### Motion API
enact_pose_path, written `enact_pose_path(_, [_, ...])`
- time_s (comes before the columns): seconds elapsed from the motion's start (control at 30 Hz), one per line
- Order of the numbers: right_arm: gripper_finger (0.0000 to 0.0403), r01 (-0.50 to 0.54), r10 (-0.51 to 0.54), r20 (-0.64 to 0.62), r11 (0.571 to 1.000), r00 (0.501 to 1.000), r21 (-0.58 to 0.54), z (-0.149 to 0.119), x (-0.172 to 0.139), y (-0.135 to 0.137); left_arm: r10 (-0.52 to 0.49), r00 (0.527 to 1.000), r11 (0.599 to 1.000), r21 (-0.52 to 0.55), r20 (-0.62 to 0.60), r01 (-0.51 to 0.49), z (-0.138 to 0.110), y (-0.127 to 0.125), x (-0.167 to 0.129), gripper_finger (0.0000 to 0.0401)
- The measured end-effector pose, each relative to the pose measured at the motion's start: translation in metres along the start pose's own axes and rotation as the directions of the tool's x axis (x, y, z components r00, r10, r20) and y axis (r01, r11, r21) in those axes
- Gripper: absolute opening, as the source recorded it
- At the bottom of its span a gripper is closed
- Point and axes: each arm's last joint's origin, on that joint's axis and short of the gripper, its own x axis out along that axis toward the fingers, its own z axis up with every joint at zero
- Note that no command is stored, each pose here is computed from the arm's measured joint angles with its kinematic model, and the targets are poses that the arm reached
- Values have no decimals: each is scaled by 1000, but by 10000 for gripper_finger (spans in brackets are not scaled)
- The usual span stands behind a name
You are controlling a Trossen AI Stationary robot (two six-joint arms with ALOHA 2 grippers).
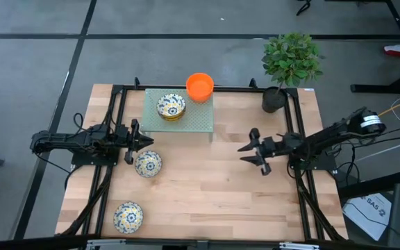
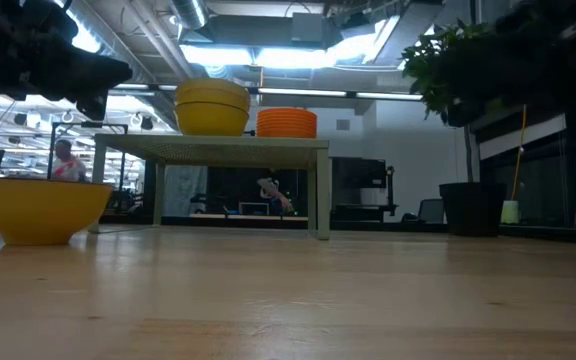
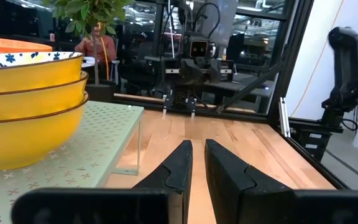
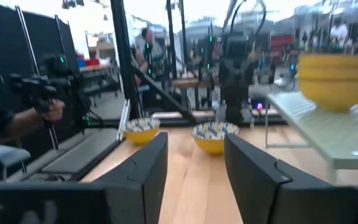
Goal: Pick & Place Mini bowls
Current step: Stack the yellow bowl on top of the other yellow bowls on the shelf
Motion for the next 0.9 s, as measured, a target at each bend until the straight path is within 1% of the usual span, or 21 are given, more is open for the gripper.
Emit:
enact_pose_path(0.03, [156, 0, 0, 19, 1000, 1000, -1, 1, -7, 1, 0, 1000, 1000, 0, 2, 0, 0, 0, 0, 38])
enact_pose_path(0.13, [156, 9, -8, 38, 1000, 999, -4, 9, -13, 2, -3, 1000, 1000, -1, 19, 3, 2, 0, 0, 38])
enact_pose_path(0.3, [156, 23, -24, -2, 999, 1000, -34, 15, -25, 2, -4, 999, 1000, -1, 32, 4, 3, 0, 0, 38])
enact_pose_path(0.47, [156, 84, -86, -21, 993, 996, -81, 20, -38, 2, -5, 999, 1000, -1, 38, 5, 4, 0, 0, 38])
enact_pose_path(0.63, [156, 96, -99, -19, 989, 995, -116, 22, -48, 2, -6, 999, 1000, -2, 38, 6, 4, -1, 0, 38])
enact_pose_path(0.7, [156, 96, -100, -19, 986, 995, -135, 23, -51, 3, -5, 999, 1000, -20, 37, 6, 4, -1, 0, 38])
enact_pose_path(0.8, [156, 100, -108, -47, 984, 993, -146, 21, -56, 3, -5, 999, 1000, -30, 39, 6, 4, -1, 0, 38])
enact_pose_path(0.9, [156, 154, -168, -77, 975, 983, -161, 18, -60, 1, 20, 999, 1000, 2, 42, -20, 4, 0, 0, 38])
